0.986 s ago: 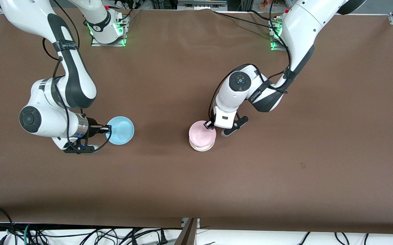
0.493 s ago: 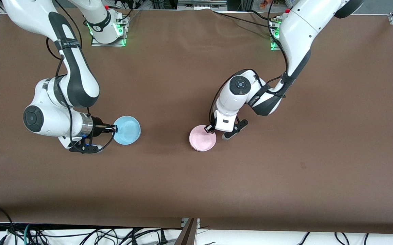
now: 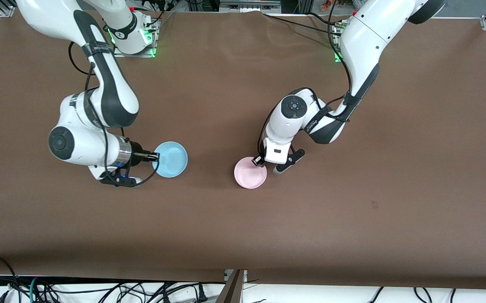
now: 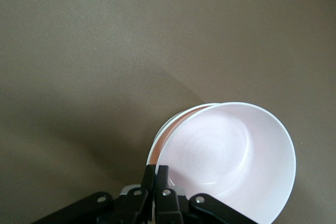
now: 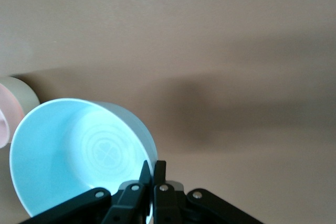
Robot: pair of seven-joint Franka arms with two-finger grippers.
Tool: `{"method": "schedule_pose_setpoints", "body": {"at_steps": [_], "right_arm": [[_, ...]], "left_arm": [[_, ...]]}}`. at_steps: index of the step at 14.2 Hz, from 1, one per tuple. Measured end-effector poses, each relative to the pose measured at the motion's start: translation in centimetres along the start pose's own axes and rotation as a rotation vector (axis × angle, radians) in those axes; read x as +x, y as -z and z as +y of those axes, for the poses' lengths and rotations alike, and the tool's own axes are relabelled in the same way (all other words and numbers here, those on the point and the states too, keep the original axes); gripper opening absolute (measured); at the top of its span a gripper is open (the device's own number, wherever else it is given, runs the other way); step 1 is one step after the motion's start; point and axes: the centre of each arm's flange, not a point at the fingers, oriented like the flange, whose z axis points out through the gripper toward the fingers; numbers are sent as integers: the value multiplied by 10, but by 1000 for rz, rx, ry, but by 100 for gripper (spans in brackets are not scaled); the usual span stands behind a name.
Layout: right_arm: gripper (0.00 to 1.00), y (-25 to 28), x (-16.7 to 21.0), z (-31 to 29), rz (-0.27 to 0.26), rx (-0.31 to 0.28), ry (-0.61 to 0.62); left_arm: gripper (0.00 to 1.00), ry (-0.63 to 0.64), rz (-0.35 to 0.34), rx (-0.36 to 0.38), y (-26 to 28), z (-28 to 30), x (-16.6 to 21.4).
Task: Stack pink and blue bowls on white bowl
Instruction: 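Release the pink bowl while the right gripper carries the blue bowl over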
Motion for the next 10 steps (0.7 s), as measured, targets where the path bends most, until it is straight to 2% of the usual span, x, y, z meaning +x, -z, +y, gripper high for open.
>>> {"method": "schedule_pose_setpoints", "body": {"at_steps": [1,2,6,7,8,9,10], "right_arm": [[3,-3,-3,-9,3,10,-17],[3,-7,-5,-19,11,20,-33],[3,-23,-13,-55,38,29,-79],[3,-25,-14,-59,40,29,-86],[3,-27,-14,-64,50,34,-100],[3,-29,-14,-70,64,40,-117],[3,-33,-16,-78,78,47,-131]], "left_arm": [[3,2,1,0,0,0,1],[8,3,3,0,0,0,2],[44,9,5,-3,1,1,4],[50,11,6,-5,2,1,5],[50,15,9,-12,4,3,7],[44,20,15,-24,9,7,11],[30,27,22,-38,15,12,17]]}}
